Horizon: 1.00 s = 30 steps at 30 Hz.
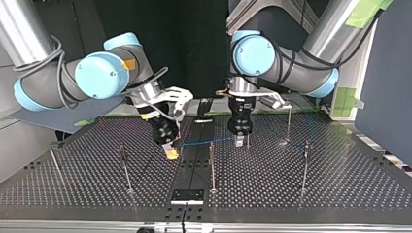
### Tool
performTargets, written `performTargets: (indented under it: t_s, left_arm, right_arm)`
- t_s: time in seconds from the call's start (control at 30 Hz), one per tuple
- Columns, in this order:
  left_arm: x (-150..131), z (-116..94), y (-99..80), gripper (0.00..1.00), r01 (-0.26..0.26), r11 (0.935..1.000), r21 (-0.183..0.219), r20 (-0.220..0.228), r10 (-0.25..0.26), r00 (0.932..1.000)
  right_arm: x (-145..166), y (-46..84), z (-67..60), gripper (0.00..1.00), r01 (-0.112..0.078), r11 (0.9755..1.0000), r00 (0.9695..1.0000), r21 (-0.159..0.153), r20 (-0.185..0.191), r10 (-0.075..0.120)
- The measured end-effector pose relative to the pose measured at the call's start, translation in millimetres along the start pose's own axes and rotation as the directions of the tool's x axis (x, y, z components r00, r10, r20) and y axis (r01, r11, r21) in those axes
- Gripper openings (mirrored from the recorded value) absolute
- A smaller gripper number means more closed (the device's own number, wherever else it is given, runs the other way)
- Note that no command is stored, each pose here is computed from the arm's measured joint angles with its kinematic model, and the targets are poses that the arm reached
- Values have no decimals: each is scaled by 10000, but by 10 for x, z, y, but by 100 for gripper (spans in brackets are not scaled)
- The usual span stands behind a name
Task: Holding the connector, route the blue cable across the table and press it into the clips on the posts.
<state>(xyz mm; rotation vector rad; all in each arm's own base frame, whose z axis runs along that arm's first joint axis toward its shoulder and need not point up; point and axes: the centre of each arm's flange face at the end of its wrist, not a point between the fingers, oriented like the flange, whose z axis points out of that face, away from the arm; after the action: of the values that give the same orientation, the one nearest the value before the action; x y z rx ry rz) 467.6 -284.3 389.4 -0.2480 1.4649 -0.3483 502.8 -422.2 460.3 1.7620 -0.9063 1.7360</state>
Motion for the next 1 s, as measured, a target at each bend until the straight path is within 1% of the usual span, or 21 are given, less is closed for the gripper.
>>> performTargets:
  t_s: [0.13, 0.23, 0.33, 0.43, 0.53, 0.63, 0.87, 1.0]
  left_arm:
    - [-228, -38, -100, 0, 208, 9988, 441, 405, -226, 9989]
    - [-291, -25, -145, 0, 254, 9977, 633, 502, -286, 9983]
    - [-225, 25, -130, 0, 213, 9978, 624, 413, -239, 9989]
    - [-100, 87, -94, 0, 144, 9983, 570, 219, -157, 9996]
    - [23, 144, -71, 0, 79, 9982, 587, 31, -81, 10000]
    - [111, 210, -55, 0, 58, 9981, 606, -28, -57, 10000]
    - [12, 375, -59, 0, 82, 9980, 628, 192, -94, 9998]
    - [23, 472, -60, 0, 48, 9974, 717, 116, -56, 9999]
  right_arm:
    - [82, 9, -40, 0, -19, 10000, 9999, 0, -129, 19]
    - [65, 29, -26, 0, -80, 10000, 9999, 56, -93, 81]
    - [6, 31, 5, 0, -123, 9999, 9999, 111, 8, 123]
    - [-59, 40, 42, 0, -139, 9998, 9998, 127, 109, 137]
    - [-99, 53, 69, 0, -154, 9997, 9998, 165, 163, 151]
    - [-115, 63, 85, 0, -157, 9996, 9997, 246, 181, 152]
    - [-144, 136, 123, 0, -172, 9994, 9997, 312, 205, 165]
    - [-224, 210, 180, 0, -191, 9994, 9994, 276, 309, 182]
